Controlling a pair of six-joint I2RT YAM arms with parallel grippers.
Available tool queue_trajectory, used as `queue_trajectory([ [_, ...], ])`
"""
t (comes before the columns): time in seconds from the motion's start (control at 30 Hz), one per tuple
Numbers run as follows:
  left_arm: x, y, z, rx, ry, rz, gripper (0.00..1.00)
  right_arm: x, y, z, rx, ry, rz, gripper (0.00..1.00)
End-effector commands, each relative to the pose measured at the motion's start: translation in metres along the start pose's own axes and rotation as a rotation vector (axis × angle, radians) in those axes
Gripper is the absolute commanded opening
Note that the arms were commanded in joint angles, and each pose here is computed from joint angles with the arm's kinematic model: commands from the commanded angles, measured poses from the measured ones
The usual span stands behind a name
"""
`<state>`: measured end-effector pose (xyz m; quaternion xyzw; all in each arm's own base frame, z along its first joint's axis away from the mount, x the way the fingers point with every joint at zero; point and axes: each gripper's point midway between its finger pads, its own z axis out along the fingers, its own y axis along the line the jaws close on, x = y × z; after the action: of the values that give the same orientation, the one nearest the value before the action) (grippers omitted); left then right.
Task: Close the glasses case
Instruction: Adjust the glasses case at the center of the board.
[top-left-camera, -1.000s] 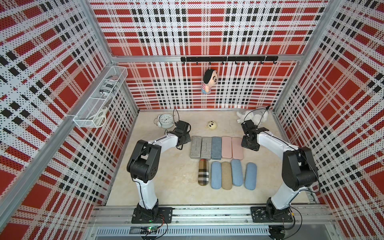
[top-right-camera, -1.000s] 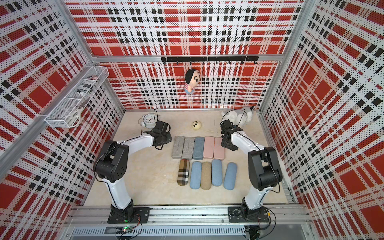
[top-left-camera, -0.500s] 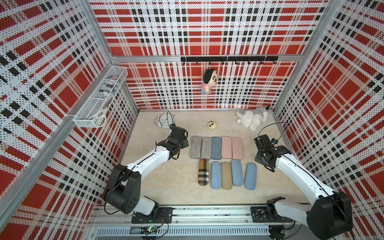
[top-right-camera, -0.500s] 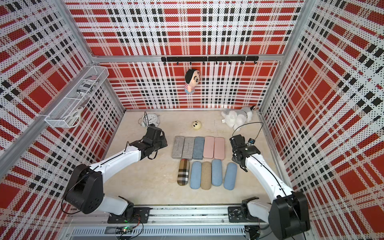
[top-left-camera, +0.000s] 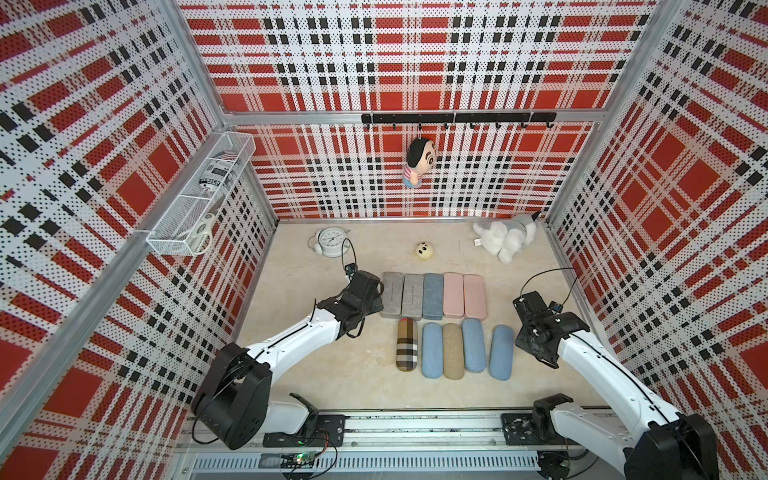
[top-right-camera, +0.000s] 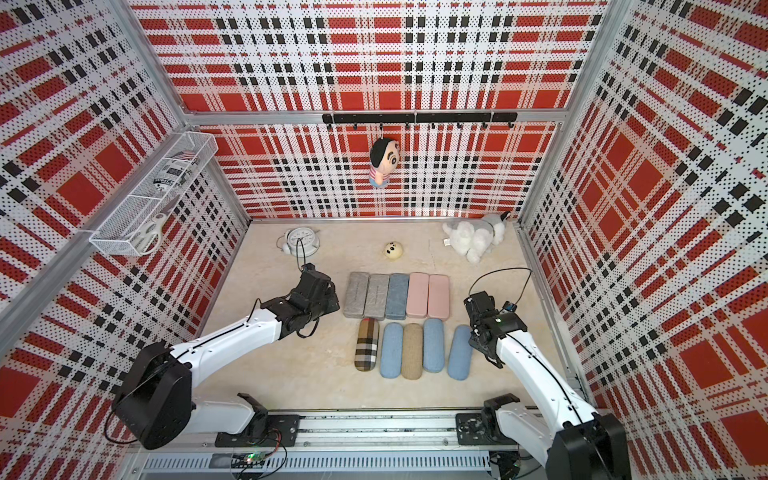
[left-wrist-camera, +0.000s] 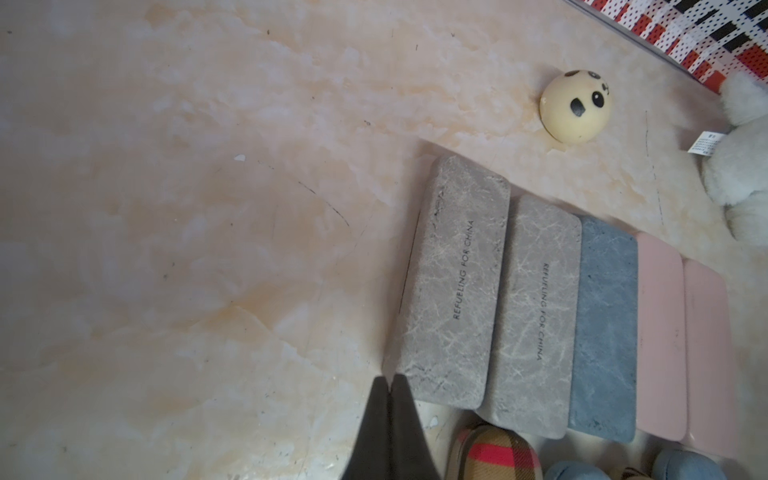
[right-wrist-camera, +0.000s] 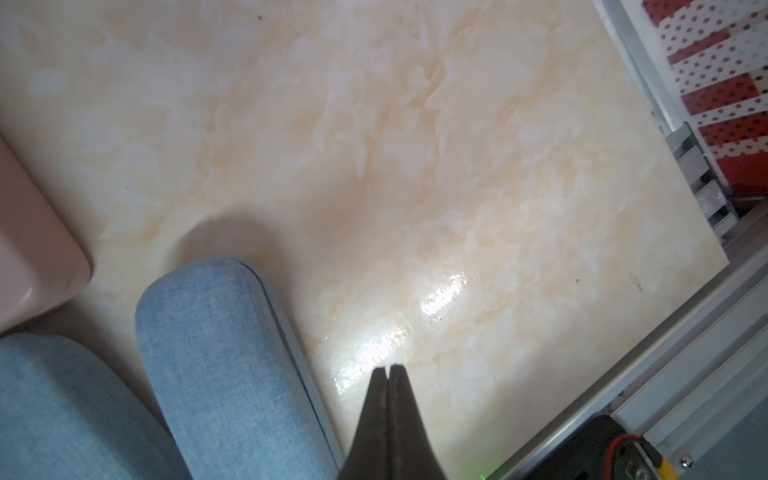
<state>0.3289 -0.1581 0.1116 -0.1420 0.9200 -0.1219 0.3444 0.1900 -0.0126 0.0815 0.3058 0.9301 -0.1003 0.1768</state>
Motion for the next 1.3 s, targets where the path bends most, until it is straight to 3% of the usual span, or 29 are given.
queue_trajectory([
  [0.0,0.009,0.006,-0.006,-0.028,0.002,-0.01,0.0,0.015,0.004,0.006,-0.03,0.046,0.0,0.0],
  [0.1,0.023,0.01,-0.005,-0.054,0.026,-0.009,0.0,0.026,0.014,0.009,-0.084,0.072,-0.013,0.0],
  [0.43,0.064,0.02,0.002,-0.131,0.1,0.003,0.0,0.045,0.032,0.018,-0.08,0.108,-0.093,0.0],
  [1.27,0.093,0.002,0.022,-0.157,0.153,0.066,0.0,0.042,0.079,0.014,-0.114,0.065,-0.302,0.0],
])
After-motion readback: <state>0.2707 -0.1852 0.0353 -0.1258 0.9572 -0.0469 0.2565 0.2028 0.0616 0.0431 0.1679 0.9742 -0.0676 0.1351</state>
